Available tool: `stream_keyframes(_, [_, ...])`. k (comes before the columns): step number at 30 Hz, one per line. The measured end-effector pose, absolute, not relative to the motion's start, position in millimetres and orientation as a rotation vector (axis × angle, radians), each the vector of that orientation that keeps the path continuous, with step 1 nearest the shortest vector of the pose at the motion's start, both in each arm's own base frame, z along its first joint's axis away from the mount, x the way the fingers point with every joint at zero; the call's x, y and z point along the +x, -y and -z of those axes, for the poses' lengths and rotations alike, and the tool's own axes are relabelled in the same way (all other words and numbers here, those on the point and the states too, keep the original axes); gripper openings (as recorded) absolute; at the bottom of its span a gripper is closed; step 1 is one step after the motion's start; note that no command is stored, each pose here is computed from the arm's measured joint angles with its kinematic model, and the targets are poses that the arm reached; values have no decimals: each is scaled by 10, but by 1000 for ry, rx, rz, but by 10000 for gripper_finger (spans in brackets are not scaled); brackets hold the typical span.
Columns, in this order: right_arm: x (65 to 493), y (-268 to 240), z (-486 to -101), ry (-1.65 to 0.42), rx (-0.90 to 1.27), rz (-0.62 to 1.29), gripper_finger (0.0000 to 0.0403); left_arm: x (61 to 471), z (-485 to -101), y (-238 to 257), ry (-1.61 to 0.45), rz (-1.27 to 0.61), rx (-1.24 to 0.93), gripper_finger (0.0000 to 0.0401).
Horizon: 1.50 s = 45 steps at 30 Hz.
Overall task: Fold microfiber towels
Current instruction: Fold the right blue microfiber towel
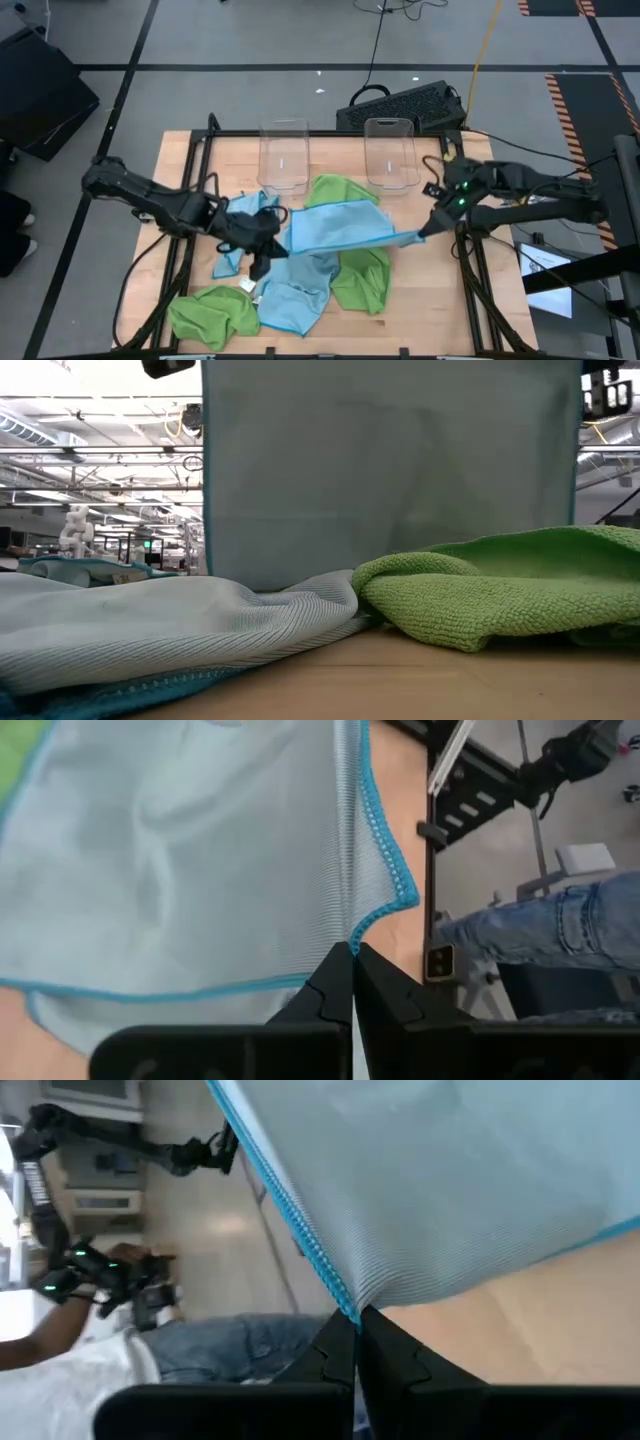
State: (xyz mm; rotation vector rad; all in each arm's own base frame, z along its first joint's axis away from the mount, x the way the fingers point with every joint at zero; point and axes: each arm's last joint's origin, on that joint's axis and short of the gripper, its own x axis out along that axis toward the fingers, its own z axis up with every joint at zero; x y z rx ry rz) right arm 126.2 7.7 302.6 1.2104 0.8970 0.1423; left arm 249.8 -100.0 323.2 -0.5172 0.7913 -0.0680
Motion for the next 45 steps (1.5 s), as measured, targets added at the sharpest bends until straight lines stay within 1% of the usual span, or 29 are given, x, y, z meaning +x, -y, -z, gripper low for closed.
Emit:
stream_keyframes(9, [1417, -463, -2659, -916, 1371, -331, 0, 2469, -3032, 1443, -894, 69, -589, 5])
stream_keyframes(16, [1394, -744, -2456, -936, 1463, -405, 0, 2470, -2917, 1697, -921, 74, -643, 5])
stream_keyframes(21, [1350, -890, -2501, -929, 1506, -463, 0, 2441, -2954, 1814, -907, 119, -727, 5])
stream_keyframes(25, [1339, -968, -2541, -896, 1538, -486, 0, 2406, -2965, 1876, -906, 145, -729, 5])
stream_keyframes(28, [1347, -1013, -2558, -868, 1553, -496, 0, 2381, -2950, 1885, -932, 134, -736, 5])
stream_keyframes(34, [1362, -1102, -2618, -866, 1670, -540, 0, 2323, -3005, 1904, -938, 131, -812, 5])
stream_keyframes(37, [1380, -1121, -2603, -875, 1688, -525, 0, 2290, -2994, 1936, -955, 126, -816, 5])
stream_keyframes(42, [1443, -1147, -2543, -834, 1674, -459, 0, 2224, -2961, 1951, -981, 88, -782, 5])
stream_keyframes(45, [1477, -1175, -2502, -854, 1677, -437, 0, 2218, -2954, 1949, -988, 81, -784, 5])
